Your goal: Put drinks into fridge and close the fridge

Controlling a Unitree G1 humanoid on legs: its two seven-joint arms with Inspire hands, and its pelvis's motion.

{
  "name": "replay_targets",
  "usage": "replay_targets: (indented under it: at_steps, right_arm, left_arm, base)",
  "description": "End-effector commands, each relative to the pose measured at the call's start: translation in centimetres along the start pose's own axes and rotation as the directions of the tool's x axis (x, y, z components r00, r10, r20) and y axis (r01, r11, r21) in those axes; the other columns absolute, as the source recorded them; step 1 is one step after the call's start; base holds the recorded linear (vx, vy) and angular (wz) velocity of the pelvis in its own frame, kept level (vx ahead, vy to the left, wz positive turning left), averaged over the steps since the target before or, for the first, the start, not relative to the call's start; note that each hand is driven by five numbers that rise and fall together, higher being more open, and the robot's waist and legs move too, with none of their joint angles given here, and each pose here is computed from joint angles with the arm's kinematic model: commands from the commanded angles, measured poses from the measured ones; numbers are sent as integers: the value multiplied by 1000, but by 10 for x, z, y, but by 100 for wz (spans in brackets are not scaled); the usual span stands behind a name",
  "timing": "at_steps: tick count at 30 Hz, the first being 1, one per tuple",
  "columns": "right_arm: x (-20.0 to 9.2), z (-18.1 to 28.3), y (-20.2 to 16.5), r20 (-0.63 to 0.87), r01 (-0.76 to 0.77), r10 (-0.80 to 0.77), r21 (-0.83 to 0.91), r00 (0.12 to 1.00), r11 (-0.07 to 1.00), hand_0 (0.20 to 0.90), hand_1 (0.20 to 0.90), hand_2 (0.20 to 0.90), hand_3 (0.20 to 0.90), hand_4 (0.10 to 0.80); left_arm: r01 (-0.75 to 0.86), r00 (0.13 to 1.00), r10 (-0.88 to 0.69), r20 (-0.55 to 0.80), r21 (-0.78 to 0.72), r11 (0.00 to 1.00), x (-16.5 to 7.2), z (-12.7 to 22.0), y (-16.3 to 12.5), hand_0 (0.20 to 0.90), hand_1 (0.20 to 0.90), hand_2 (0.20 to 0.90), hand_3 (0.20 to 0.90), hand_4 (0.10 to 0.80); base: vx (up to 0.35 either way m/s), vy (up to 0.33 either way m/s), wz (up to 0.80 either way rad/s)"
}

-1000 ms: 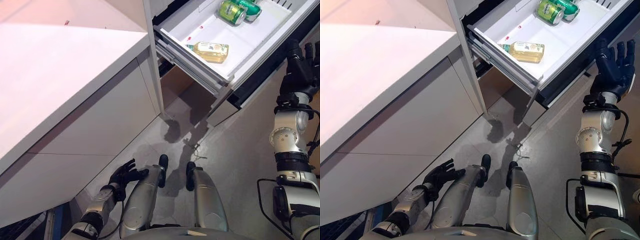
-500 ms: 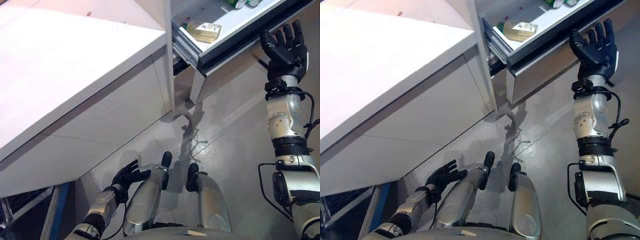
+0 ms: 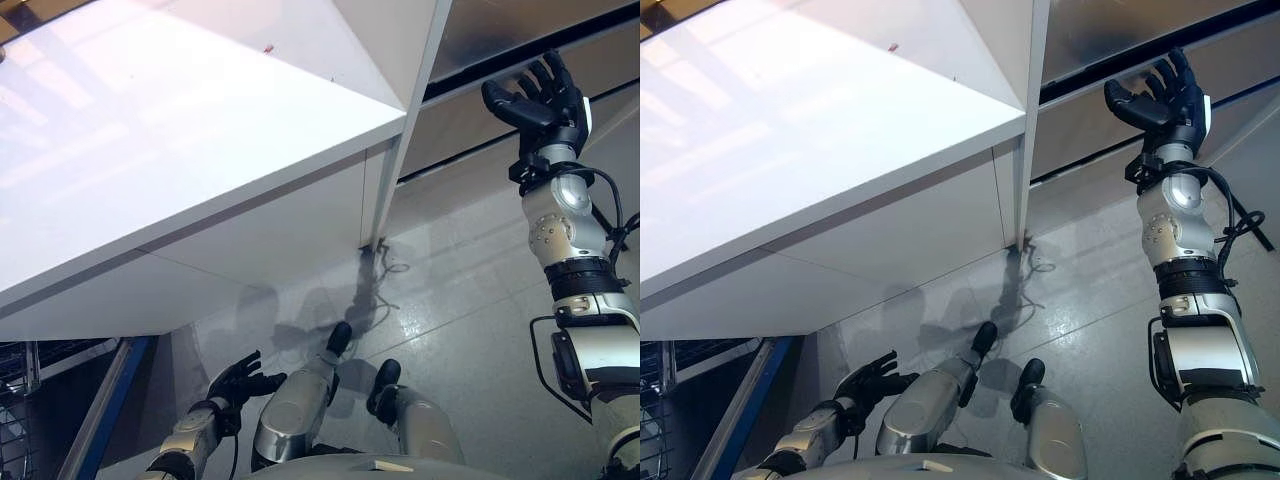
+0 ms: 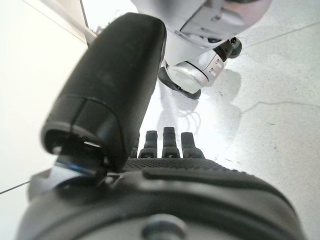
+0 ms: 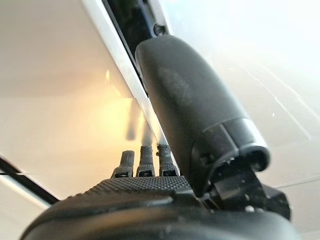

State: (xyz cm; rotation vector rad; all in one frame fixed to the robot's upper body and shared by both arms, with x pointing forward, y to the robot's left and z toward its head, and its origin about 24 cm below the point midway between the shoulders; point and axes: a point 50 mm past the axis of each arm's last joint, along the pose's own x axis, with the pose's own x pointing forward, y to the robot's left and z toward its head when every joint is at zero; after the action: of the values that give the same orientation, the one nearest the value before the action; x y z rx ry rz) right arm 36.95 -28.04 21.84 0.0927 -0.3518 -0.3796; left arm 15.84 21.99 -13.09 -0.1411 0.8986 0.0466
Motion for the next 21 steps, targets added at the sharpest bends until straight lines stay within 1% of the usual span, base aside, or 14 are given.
replay_targets:
  at_steps: [1, 2, 5, 9, 11, 13, 15, 16, 19, 20, 21]
  right_arm:
    - [-5, 114, 40, 543, 11, 120, -232, 831, 973, 900, 900, 900, 900, 800]
    - [-16, 125, 38, 610, 74, 132, -301, 782, 951, 900, 900, 900, 900, 800]
    - [-33, 132, 31, 659, 118, 156, -353, 736, 928, 900, 900, 900, 900, 800]
    - [-46, 121, 14, 643, 120, 137, -339, 753, 933, 900, 900, 900, 900, 800]
    - [-51, 107, -4, 605, 116, 106, -316, 789, 942, 900, 900, 900, 900, 800]
    - [-52, 98, -12, 571, 115, 77, -293, 818, 949, 900, 900, 900, 900, 800]
    - [-53, 78, -28, 487, 103, 27, -238, 873, 966, 900, 900, 900, 900, 800]
    - [-53, 63, -35, 422, 98, -5, -200, 907, 975, 900, 900, 900, 900, 800]
    - [-58, 24, -51, 244, 75, -52, -87, 969, 993, 900, 900, 900, 900, 800]
    - [-64, -2, -63, 117, 88, -87, -7, 989, 996, 900, 900, 900, 900, 800]
    - [-72, -23, -75, 33, 106, -107, 34, 994, 994, 900, 900, 900, 900, 800]
  left_arm:
    - [-90, 993, 95, -72, 76, 993, -21, -26, 40, 900, 900, 900, 900, 800]
    - [-103, 990, 109, -87, 64, 993, -22, -30, 42, 900, 900, 900, 900, 800]
    - [-127, 985, 131, -111, 43, 991, -25, -38, 45, 900, 900, 900, 900, 800]
    - [-141, 980, 143, -136, 30, 990, -26, -45, 43, 900, 900, 900, 900, 800]
    - [-141, 979, 143, -143, 26, 990, -25, -46, 41, 900, 900, 900, 900, 800]
    - [-138, 980, 141, -144, 28, 990, -24, -46, 40, 900, 900, 900, 900, 800]
    - [-127, 981, 130, -141, 30, 991, -21, -44, 36, 900, 900, 900, 900, 800]
    - [-120, 983, 123, -138, 30, 992, -20, -43, 33, 900, 900, 900, 900, 800]
    - [-107, 985, 110, -133, 27, 994, -16, -39, 28, 900, 900, 900, 900, 800]
    - [-102, 986, 104, -130, 23, 995, -15, -39, 25, 900, 900, 900, 900, 800]
    - [-100, 986, 101, -130, 17, 995, -14, -39, 24, 900, 900, 900, 900, 800]
  base:
    - [4, 10, -3]
    - [0, 0, 0]
    - [9, -8, -20]
    - [8, -41, -56]
    - [-6, -66, -46]
    - [-5, -49, -37]
    - [-12, -60, -43]
    - [-14, -50, -34]
    - [-12, -42, -36]
    - [-12, -42, -25]
    - [-8, -44, -23]
